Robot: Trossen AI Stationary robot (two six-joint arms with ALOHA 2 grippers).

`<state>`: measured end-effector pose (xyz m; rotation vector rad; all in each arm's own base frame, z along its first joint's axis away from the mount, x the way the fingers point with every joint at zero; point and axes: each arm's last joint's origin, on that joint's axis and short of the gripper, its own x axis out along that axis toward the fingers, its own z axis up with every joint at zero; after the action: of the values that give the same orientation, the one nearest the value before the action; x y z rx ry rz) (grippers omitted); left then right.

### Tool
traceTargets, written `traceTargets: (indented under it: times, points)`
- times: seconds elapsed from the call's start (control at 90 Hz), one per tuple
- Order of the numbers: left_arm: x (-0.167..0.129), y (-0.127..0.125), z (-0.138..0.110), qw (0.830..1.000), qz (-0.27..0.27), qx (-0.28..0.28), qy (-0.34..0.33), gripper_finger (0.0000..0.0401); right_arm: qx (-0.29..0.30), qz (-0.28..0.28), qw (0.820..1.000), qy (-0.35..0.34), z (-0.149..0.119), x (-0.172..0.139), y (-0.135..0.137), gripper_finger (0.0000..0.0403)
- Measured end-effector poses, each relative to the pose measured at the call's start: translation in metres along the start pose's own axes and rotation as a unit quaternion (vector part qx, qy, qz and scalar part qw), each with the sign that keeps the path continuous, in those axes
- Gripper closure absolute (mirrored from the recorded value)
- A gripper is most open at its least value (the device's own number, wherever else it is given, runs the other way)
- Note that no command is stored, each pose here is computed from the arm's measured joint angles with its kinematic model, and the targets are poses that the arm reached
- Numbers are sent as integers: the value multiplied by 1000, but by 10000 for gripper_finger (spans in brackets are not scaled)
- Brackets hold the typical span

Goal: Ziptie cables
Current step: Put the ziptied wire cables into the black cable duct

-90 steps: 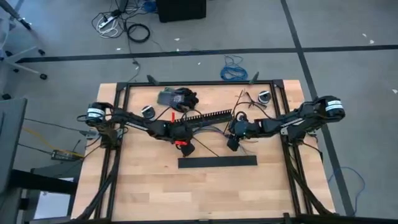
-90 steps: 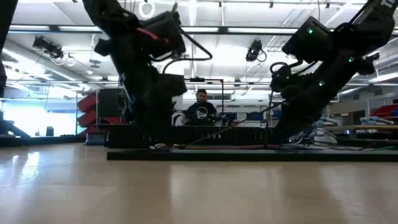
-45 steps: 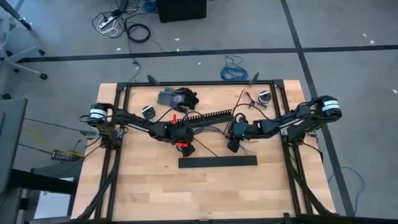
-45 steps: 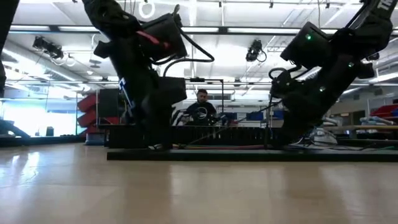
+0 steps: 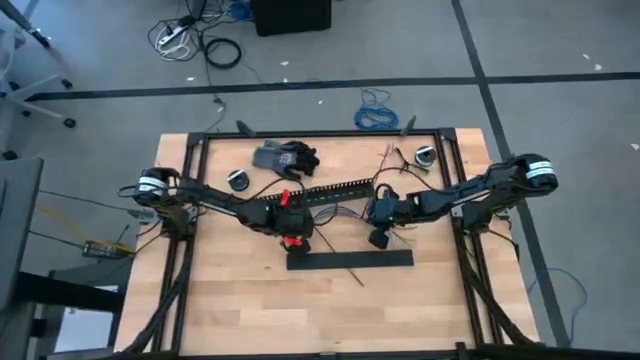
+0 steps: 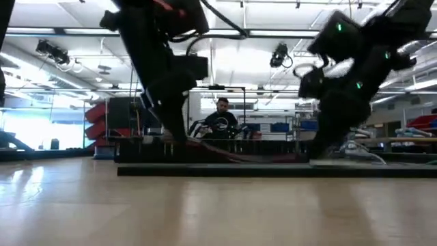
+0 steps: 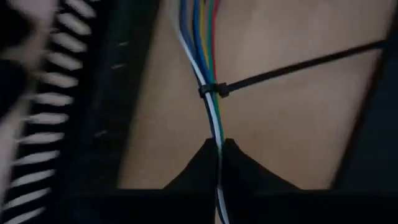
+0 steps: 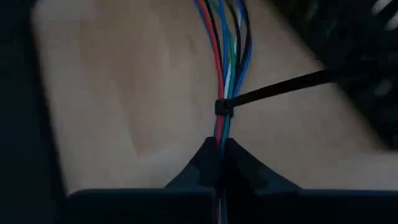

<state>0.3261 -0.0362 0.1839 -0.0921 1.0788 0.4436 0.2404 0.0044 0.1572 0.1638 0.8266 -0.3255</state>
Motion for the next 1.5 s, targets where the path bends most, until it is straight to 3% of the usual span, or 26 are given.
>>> traceTargets:
  times: [0.278,0.433,0.633,0.878,1.144,1.5]
  points:
    - [-39,16,1,994,98,37,-11,401,-67,-31,997,-37,44,-44,-8,402]
    - [-44,32,0,990,129,55,14,401,-91,-19,995,-33,73,-43,-23,402]
    - [-43,51,-7,980,172,71,77,401,-116,5,993,-8,105,-19,-28,402]
    - [-43,55,-15,975,175,84,109,401,-149,11,988,51,120,6,-22,402]
    - [-31,56,-31,970,174,95,138,401,-138,31,989,45,124,4,-30,402]
    - [-23,65,-33,968,161,111,158,401,-125,52,990,43,125,4,-31,402]
